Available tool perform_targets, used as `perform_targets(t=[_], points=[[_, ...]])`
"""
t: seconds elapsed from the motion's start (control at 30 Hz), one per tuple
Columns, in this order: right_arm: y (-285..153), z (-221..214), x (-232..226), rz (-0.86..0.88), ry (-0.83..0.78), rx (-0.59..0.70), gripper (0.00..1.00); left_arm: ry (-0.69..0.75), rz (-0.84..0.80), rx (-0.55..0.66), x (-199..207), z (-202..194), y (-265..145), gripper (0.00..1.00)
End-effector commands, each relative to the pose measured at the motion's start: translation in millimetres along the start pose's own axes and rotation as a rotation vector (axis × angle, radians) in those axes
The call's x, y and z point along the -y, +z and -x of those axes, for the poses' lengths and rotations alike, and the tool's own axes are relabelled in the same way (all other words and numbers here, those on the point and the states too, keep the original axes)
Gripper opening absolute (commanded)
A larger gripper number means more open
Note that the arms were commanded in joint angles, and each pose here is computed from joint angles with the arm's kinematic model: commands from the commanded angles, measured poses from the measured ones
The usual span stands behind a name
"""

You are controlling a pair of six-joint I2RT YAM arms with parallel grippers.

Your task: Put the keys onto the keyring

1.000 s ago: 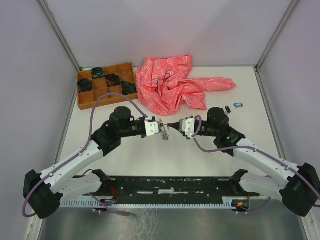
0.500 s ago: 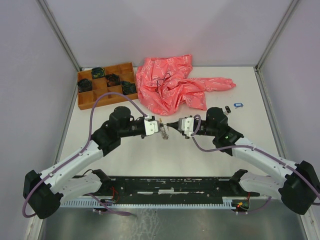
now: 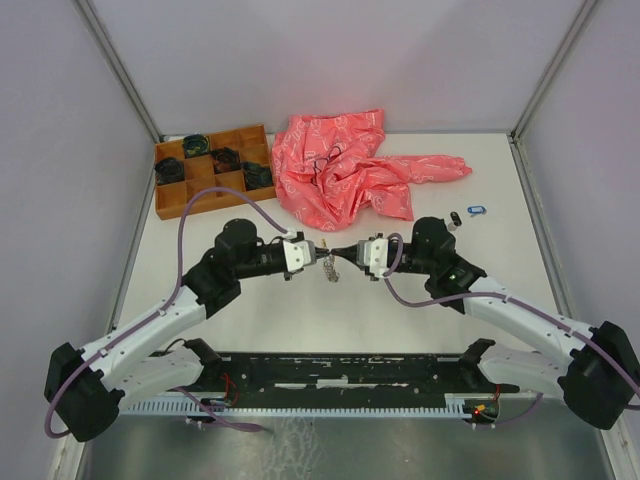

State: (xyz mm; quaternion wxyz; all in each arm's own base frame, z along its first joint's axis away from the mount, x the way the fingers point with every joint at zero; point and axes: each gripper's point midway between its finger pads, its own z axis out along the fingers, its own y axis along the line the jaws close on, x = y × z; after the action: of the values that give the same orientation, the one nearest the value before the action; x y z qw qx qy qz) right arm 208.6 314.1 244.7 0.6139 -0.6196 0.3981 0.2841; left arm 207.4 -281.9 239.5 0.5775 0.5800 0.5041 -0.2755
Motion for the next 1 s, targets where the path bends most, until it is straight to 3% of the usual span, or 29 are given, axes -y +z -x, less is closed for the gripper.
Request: perform_targets(t=[0.0,0.47,0.63,0.97], points=[[-3.7,5.5,2.2,-0.025,-0.054,0.009,0.01,0.018,0.021,0.194,-7.6,51.6,-3.5,0.03],[-22.4,-11.2,-10.6,-0.018,-0.139,-0.083,0.01,-0.198,0.123,0.266,-25.9,66.1,-6.2,0.03],[-21.9,-2.5,-5.9,-0.045,-0.131,-0.047,0.01,-0.257,0.134,0.297,-22.7,64.3,-7.6,0.03],[-28.2,18.5,6.2,-0.180,0.050,0.052,0.01,-0.290,0.162,0.333,-18.2,54.2,-10.5,0.03]])
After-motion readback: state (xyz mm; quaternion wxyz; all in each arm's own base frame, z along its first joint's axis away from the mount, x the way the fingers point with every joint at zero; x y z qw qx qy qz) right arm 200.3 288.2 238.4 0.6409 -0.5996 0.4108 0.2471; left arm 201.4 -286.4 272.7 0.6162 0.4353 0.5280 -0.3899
